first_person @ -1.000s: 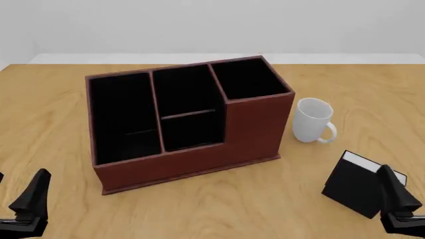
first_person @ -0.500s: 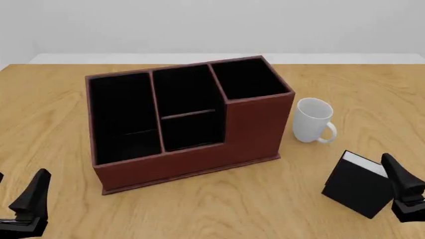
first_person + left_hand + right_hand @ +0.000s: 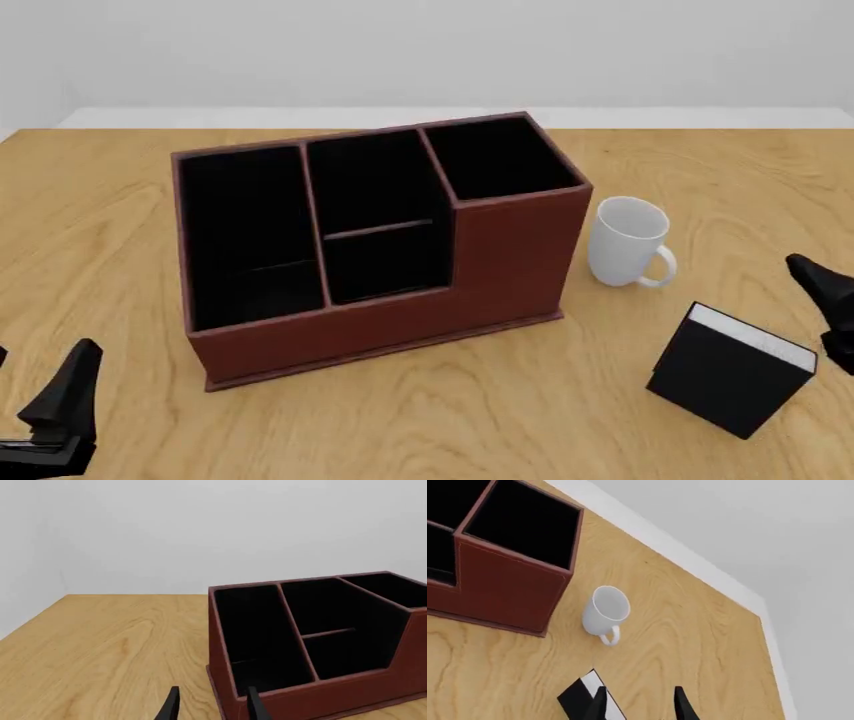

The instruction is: Pick up the book and place it in the right compartment of the caddy.

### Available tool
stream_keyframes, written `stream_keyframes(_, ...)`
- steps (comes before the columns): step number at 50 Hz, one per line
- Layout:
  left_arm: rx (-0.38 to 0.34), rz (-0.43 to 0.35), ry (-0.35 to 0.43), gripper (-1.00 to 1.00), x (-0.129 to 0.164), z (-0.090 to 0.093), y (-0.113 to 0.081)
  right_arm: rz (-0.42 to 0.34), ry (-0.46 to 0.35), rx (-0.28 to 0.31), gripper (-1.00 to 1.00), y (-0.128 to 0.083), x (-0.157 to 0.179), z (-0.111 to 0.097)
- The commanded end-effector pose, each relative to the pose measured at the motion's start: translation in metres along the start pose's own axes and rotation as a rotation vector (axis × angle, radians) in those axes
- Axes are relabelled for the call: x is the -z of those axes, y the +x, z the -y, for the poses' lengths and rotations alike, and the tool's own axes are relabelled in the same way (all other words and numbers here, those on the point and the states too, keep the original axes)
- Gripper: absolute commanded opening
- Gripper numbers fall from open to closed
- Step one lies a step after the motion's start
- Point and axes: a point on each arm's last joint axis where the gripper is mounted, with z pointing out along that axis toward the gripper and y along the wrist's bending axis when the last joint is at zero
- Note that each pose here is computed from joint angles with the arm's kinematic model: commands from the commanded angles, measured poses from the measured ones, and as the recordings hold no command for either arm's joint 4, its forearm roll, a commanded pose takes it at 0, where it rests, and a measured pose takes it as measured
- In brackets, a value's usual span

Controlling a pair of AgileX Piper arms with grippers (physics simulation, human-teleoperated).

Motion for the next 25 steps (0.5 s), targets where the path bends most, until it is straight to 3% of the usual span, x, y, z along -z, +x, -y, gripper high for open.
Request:
stream_keyframes(1, 0.000, 0.000, 0.000, 1.00, 0.000, 0.000, 0.000, -0.072, -0.038, 0.146, 1.00, -0.025, -0.007, 0.018)
stream_keyframes(4, 0.000, 0.000, 0.000, 1.00, 0.000, 0.000, 0.000, -0.087, -0.060, 0.206, 1.00, -0.033, -0.008, 0.022)
stream_keyframes(9, 0.000, 0.000, 0.000, 1.00, 0.000, 0.000, 0.000, -0.113, -0.089, 0.251, 1.00, -0.041, -0.009, 0.027)
stream_keyframes(12, 0.000, 0.000, 0.000, 1.00, 0.000, 0.000, 0.000, -0.158, -0.153, 0.283, 1.00, -0.042, -0.012, 0.025)
stream_keyframes(16, 0.000, 0.000, 0.000, 1.00, 0.000, 0.000, 0.000, -0.176, -0.134, 0.334, 1.00, -0.041, -0.013, 0.030)
stream_keyframes(19, 0.000, 0.000, 0.000, 1.00, 0.000, 0.000, 0.000, -0.192, -0.131, 0.332, 1.00, -0.050, -0.015, 0.038)
stream_keyframes(23, 0.000, 0.000, 0.000, 1.00, 0.000, 0.000, 0.000, -0.221, -0.188, 0.367, 1.00, -0.048, -0.017, 0.034)
stream_keyframes(24, 0.000, 0.000, 0.000, 1.00, 0.000, 0.000, 0.000, -0.222, -0.209, 0.347, 1.00, -0.052, -0.018, 0.033)
stream_keyframes(25, 0.000, 0.000, 0.000, 1.00, 0.000, 0.000, 0.000, -0.246, -0.227, 0.376, 1.00, -0.045, -0.020, 0.030)
